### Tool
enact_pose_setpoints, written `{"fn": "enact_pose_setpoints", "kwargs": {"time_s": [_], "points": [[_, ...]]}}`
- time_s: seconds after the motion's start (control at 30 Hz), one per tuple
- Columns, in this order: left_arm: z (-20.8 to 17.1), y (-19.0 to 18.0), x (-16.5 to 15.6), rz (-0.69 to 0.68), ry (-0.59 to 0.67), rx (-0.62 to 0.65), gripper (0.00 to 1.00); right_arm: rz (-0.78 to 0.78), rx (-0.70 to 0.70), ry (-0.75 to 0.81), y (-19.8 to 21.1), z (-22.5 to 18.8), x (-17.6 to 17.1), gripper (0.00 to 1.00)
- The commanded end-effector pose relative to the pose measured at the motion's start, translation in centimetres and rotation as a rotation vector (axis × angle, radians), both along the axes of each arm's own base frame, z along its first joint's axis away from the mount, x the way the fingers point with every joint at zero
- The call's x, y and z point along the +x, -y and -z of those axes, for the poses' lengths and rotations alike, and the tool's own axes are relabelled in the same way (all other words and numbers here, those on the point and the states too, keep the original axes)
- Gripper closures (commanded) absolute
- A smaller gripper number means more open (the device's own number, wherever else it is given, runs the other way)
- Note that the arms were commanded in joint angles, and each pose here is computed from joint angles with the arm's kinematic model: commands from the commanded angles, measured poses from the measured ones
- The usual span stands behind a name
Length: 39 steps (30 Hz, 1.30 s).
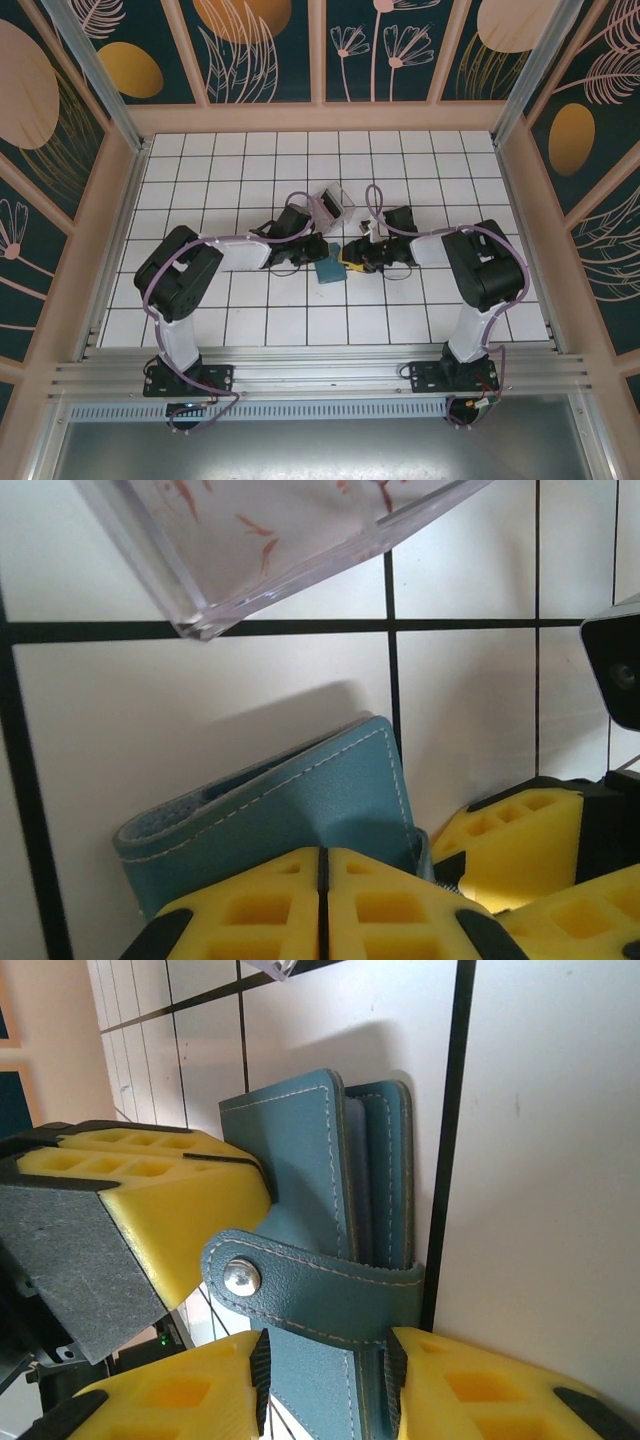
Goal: Put the credit cards into the card holder
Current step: Close the button on the card holder.
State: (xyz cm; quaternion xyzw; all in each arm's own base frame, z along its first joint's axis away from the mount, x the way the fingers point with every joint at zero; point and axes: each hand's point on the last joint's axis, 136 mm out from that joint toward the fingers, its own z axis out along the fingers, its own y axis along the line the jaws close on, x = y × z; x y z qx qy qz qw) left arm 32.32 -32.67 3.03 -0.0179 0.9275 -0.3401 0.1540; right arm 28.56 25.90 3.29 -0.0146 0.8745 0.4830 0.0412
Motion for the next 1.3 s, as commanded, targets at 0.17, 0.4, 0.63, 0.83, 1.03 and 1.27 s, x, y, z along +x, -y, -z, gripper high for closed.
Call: {"fn": "enact_pose_setpoints", "kwargs": {"time_s": [0.17,0.4,0.63,0.83,1.03,1.27], "points": [[2.7,-0.4,-1.9,0.026,-0.065,0.075,0.9,0.03,-0.114,0.012,2.5,1.5,0.1,0.61],[3.6,-1.2,-2.7,0.014,-0.085,0.084,0.9,0.077,-0.137,0.08,4.0,-1.0,2.1,0.62],[3.6,-1.1,-2.6,0.01,-0.08,0.083,0.91,0.047,-0.157,0.1,2.3,0.0,3.4,0.67],[3.6,-1.5,-2.7,0.004,-0.076,0.092,0.92,-0.035,-0.188,0.139,0.0,-0.4,3.5,0.7],[3.6,-1.6,-2.8,-0.004,-0.077,0.09,0.92,-0.019,-0.209,0.179,0.3,-1.8,3.0,0.77],[3.8,-1.5,-2.7,0.001,-0.08,0.085,0.92,-0.051,-0.194,0.176,-0.6,-2.3,2.6,0.77]]}}
